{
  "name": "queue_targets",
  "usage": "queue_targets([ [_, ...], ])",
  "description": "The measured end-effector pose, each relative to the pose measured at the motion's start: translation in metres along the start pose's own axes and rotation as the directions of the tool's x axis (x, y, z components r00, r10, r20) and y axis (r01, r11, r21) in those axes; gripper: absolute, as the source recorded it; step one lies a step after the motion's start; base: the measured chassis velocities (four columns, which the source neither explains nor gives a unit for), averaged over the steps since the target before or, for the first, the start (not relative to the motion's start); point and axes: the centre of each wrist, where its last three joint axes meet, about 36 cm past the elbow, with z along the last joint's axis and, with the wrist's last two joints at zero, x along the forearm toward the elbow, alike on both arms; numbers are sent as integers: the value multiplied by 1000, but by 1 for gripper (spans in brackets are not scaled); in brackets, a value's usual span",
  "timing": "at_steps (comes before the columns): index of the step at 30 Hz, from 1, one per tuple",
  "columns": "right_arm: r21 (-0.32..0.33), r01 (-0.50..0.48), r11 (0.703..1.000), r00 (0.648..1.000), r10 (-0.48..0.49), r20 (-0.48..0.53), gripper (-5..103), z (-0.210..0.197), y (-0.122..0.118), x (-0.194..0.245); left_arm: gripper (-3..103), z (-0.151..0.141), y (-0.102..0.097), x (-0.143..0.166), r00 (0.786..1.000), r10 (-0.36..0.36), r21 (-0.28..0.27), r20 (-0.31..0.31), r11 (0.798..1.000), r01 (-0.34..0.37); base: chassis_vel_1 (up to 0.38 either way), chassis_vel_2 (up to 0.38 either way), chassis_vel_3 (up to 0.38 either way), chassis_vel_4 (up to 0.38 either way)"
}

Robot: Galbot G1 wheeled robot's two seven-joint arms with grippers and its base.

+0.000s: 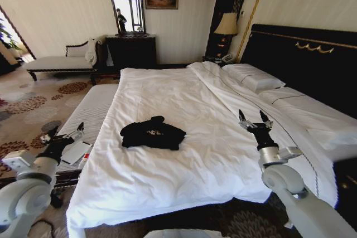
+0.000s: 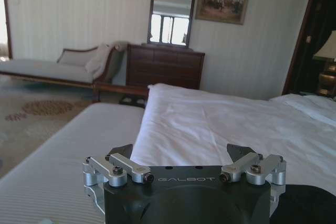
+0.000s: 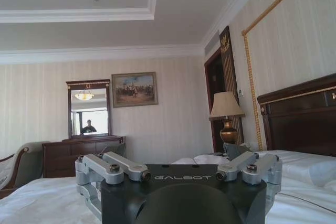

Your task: Fold the clothes on the bed.

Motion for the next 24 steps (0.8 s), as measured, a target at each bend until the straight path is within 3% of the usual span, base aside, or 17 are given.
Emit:
queue_targets([
  [1,3,-3,1000,1000,3,-10,100,5,-2,-4,100,-1,0,-10,999,28,33,-43,999,-27,0,0,0,0],
  [2,3,-3,1000,1000,3,-10,100,5,-2,-4,100,-1,0,-10,999,28,33,-43,999,-27,0,0,0,0],
  [5,7,-6,1000,999,6,-34,100,19,-5,-14,100,4,4,-48,981,102,138,-167,987,-80,0,0,0,0],
  [6,7,-6,1000,999,6,-34,100,19,-5,-14,100,4,4,-48,981,102,138,-167,987,-80,0,0,0,0],
  [8,12,-9,1000,999,9,-46,100,28,-6,-22,100,12,2,-80,966,144,196,-216,975,-101,0,0,0,0],
  [11,20,-16,1000,998,17,-55,100,37,-7,-29,100,36,-13,-117,947,182,235,-265,965,-120,0,0,0,0],
  [17,22,-28,999,998,29,-62,100,48,-4,-37,100,77,-33,-158,924,201,298,-326,949,-102,0,0,0,0],
  [24,21,-32,999,998,33,-61,100,53,-2,-43,100,98,-38,-165,923,194,322,-333,943,-82,0,0,0,0],
])
